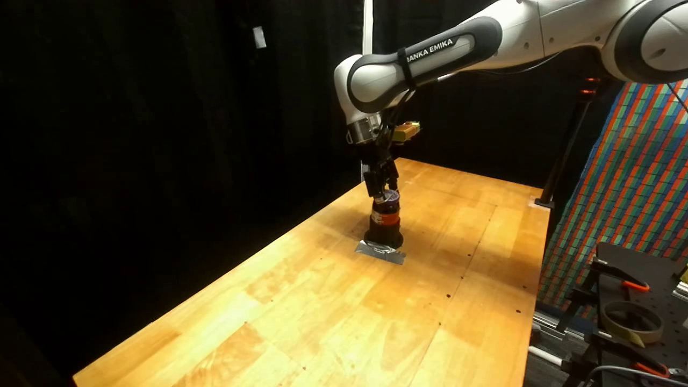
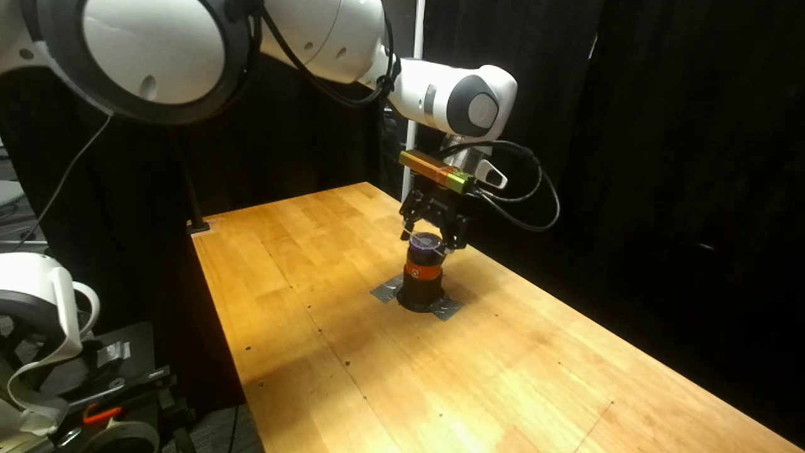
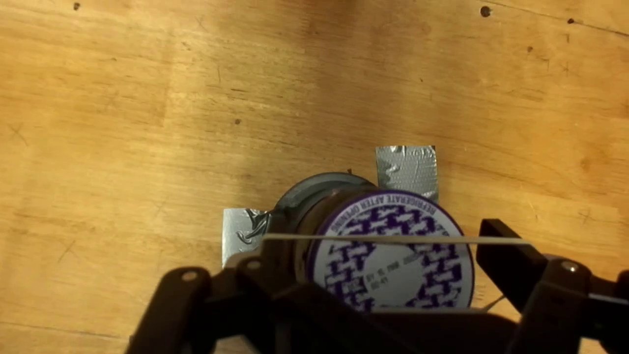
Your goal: Put the rubber band around the brown cup
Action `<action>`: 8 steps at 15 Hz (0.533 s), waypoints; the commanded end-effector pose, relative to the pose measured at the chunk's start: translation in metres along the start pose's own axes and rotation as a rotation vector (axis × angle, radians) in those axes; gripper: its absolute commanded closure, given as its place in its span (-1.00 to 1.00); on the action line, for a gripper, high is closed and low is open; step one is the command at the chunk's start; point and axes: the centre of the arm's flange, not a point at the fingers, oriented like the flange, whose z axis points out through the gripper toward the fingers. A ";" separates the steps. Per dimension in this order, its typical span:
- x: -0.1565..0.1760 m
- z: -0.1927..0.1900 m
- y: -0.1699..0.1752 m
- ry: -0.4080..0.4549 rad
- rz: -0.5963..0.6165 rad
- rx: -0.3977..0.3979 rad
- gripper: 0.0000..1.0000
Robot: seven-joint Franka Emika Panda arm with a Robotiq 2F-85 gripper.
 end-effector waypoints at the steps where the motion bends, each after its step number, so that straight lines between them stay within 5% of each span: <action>1: -0.040 0.006 -0.005 0.003 -0.018 -0.018 -1.00; 8: -0.076 0.015 -0.011 0.097 -0.032 -0.049 -1.00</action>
